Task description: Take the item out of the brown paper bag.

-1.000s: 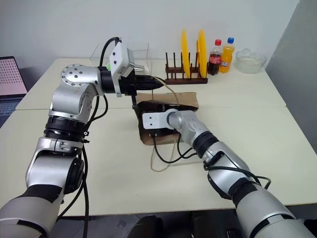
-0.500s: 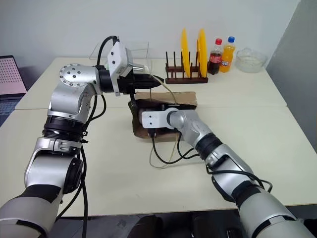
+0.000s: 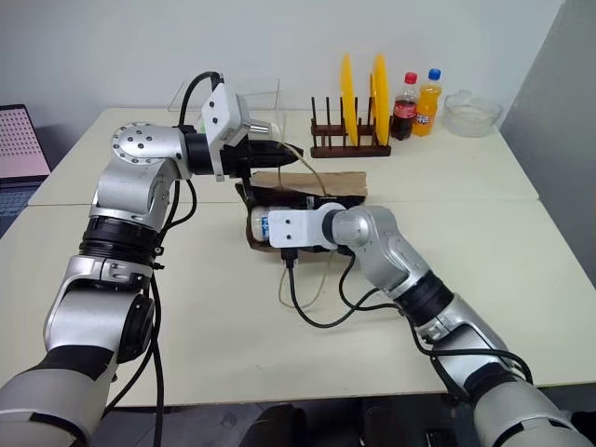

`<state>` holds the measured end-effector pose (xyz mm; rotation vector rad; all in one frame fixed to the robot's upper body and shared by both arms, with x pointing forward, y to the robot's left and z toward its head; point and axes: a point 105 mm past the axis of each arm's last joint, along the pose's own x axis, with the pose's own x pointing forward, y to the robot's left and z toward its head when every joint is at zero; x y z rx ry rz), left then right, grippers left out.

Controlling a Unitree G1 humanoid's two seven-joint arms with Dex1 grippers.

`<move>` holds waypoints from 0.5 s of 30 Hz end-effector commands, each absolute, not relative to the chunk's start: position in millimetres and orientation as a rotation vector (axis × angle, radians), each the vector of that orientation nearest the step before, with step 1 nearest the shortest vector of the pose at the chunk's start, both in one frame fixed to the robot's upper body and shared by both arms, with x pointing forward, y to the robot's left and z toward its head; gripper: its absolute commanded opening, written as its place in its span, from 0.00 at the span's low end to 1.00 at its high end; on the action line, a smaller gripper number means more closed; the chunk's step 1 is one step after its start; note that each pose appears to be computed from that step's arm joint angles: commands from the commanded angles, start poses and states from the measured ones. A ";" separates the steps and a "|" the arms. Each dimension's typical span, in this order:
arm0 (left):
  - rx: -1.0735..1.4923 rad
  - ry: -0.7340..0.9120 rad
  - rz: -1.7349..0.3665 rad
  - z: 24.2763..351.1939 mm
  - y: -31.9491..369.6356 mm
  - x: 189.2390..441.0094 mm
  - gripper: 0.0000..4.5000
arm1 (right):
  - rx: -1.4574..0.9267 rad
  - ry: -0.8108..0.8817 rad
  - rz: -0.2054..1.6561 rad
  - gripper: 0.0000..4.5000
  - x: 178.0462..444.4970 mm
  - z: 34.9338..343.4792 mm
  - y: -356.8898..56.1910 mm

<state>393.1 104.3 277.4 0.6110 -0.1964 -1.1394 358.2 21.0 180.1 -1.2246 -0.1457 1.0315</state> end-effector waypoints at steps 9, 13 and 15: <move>0.654 -0.253 -1.132 291.2 95.8 394.7 0.00 | -1.045 -0.296 1.140 0.69 319.5 228.7 1.0; 0.661 -0.250 -1.151 287.2 90.7 395.1 0.00 | -0.942 -0.287 1.192 0.69 310.7 236.0 -18.7; 0.663 -0.251 -1.155 286.8 88.7 396.0 0.00 | -0.891 -0.297 1.190 0.69 306.7 244.9 -27.7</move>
